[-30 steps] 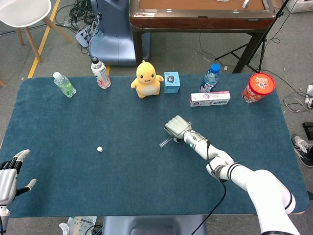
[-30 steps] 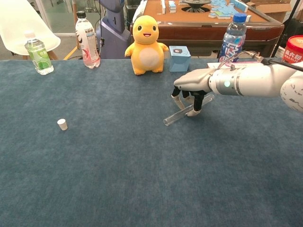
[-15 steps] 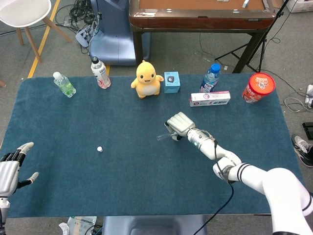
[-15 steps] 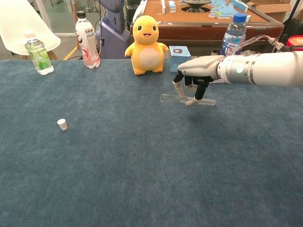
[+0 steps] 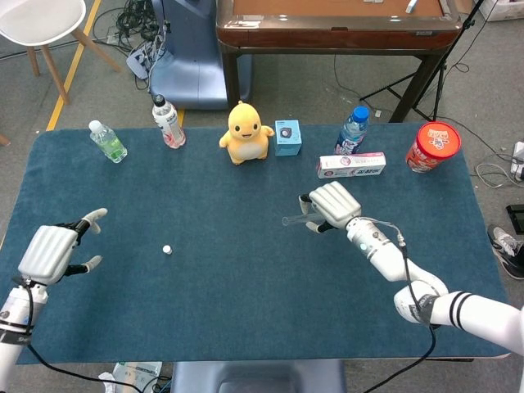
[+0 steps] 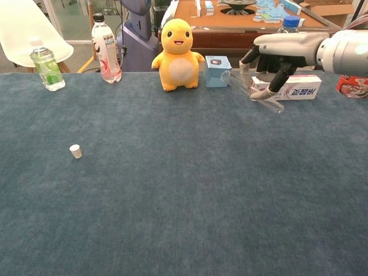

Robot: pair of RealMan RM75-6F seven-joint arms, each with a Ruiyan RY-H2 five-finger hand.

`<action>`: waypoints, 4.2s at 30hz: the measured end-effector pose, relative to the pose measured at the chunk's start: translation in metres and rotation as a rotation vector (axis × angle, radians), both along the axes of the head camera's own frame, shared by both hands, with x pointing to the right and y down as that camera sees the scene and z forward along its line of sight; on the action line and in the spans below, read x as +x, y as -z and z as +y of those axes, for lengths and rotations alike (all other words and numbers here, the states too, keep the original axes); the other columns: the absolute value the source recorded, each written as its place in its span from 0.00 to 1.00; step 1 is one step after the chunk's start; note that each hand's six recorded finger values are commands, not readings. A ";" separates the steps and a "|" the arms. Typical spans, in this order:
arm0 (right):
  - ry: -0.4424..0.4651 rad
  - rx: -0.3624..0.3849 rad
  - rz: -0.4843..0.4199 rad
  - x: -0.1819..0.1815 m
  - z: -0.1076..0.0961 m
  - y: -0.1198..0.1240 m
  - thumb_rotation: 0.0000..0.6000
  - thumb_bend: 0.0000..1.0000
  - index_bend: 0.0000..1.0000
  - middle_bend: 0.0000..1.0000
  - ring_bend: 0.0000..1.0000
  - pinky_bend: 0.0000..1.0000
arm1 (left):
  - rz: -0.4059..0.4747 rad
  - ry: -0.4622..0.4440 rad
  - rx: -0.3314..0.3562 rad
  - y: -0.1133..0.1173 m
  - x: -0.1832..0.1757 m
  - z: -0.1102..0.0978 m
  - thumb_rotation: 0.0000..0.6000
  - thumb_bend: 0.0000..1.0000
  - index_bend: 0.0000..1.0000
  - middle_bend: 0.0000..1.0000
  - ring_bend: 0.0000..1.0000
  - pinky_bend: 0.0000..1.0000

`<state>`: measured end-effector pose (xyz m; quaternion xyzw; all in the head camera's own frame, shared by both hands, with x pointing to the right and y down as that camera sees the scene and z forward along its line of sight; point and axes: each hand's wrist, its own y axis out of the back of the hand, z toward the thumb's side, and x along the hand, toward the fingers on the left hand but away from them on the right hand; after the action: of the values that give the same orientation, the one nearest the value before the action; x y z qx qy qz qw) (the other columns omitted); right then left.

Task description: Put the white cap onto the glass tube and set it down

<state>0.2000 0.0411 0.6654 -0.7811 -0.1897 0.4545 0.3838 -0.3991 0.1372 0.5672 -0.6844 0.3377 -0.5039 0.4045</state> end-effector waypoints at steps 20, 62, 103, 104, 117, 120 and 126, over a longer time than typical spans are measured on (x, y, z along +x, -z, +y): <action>-0.114 0.043 0.086 0.067 0.012 0.053 1.00 0.63 0.82 0.91 1.00 1.00 | -0.067 -0.272 -0.187 -0.061 0.089 -0.021 1.00 0.29 0.29 1.00 1.00 0.99; -0.148 -0.012 0.139 0.092 0.025 0.035 1.00 0.63 0.82 0.91 1.00 1.00 | -0.239 -0.235 -0.260 -0.164 0.105 -0.011 1.00 0.22 0.47 1.00 1.00 1.00; -0.166 -0.020 0.144 0.099 0.025 0.031 1.00 0.63 0.82 0.91 1.00 1.00 | -0.227 -0.213 -0.294 -0.173 0.109 -0.009 1.00 0.28 0.54 1.00 1.00 1.00; -0.165 -0.021 0.144 0.099 0.026 0.031 1.00 0.63 0.82 0.91 1.00 1.00 | -0.219 -0.206 -0.298 -0.173 0.109 -0.010 1.00 0.29 0.54 1.00 1.00 1.00; -0.159 -0.029 0.041 0.066 0.028 0.026 1.00 0.64 0.84 0.91 1.00 1.00 | 0.005 -0.031 -0.359 -0.124 0.093 -0.027 1.00 0.29 0.55 1.00 1.00 1.00; -0.164 -0.034 -0.021 0.049 0.028 0.022 1.00 0.64 0.84 0.91 1.00 1.00 | 0.043 -0.003 -0.348 -0.103 0.088 -0.034 1.00 0.29 0.55 1.00 1.00 1.00; -0.183 -0.063 -0.170 0.010 0.029 0.009 1.00 0.64 0.84 0.91 1.00 1.00 | 0.110 0.040 -0.324 -0.062 0.081 -0.045 1.00 0.29 0.56 1.00 1.00 1.00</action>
<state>0.2100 0.0704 0.6566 -0.8080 -0.2777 0.4252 0.2987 -0.3180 0.0927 0.6288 -0.7602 0.2873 -0.5216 0.2599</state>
